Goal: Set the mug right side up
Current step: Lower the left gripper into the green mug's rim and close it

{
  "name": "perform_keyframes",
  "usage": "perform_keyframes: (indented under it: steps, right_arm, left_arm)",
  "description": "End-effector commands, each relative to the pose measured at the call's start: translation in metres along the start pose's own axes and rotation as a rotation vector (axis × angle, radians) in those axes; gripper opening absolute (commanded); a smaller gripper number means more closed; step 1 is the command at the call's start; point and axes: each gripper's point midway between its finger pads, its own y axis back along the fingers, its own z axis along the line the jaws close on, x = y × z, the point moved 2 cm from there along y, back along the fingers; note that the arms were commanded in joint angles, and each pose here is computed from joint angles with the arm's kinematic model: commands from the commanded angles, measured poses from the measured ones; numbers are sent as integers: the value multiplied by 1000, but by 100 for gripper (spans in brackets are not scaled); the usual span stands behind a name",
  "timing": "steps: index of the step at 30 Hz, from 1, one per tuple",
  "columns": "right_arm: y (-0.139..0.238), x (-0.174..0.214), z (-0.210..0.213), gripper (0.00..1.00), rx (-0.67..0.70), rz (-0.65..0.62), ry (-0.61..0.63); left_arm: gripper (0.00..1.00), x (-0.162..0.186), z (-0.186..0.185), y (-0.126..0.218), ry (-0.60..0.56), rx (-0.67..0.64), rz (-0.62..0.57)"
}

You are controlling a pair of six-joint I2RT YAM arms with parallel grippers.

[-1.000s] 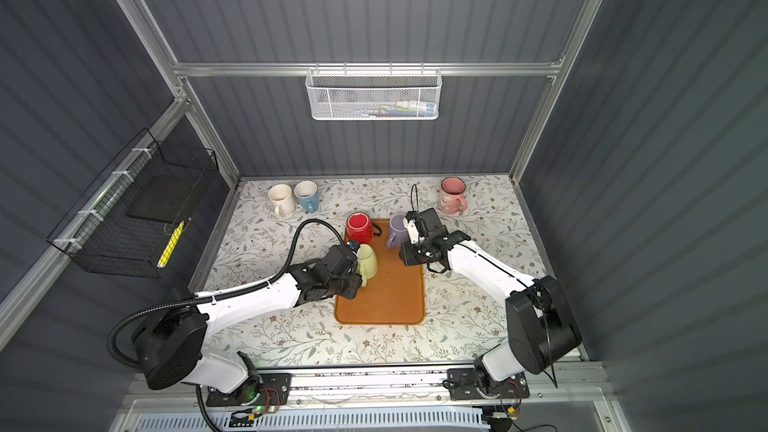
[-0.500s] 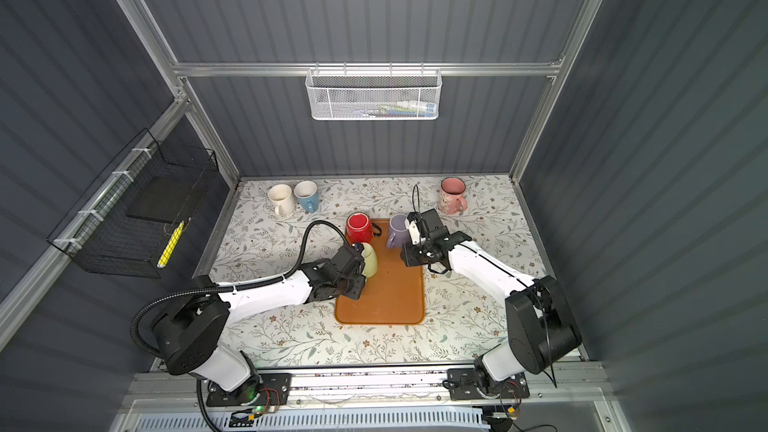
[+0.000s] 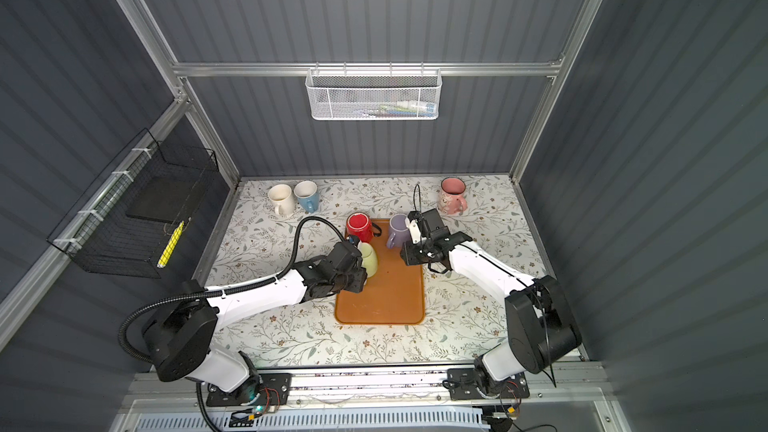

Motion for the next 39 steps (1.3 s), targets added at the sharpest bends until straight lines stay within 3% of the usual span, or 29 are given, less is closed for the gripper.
perform_keyframes:
  steps: [1, 11, 23, 39]
  right_arm:
    - [-2, 0, -2, 41, -3, -2, -3]
    - [-4, 1, -6, 41, -4, -8, -13]
    - [-8, 3, -10, 41, -9, -8, -27]
    - [-5, 2, -10, 41, -9, -19, -33]
  left_arm:
    - [54, -10, -11, -8, 44, 27, -19]
    - [54, -1, -4, -27, 83, -18, -6]
    - [49, 8, -6, -41, 45, -25, 18]
    - [24, 6, 2, -30, 12, -64, 5]
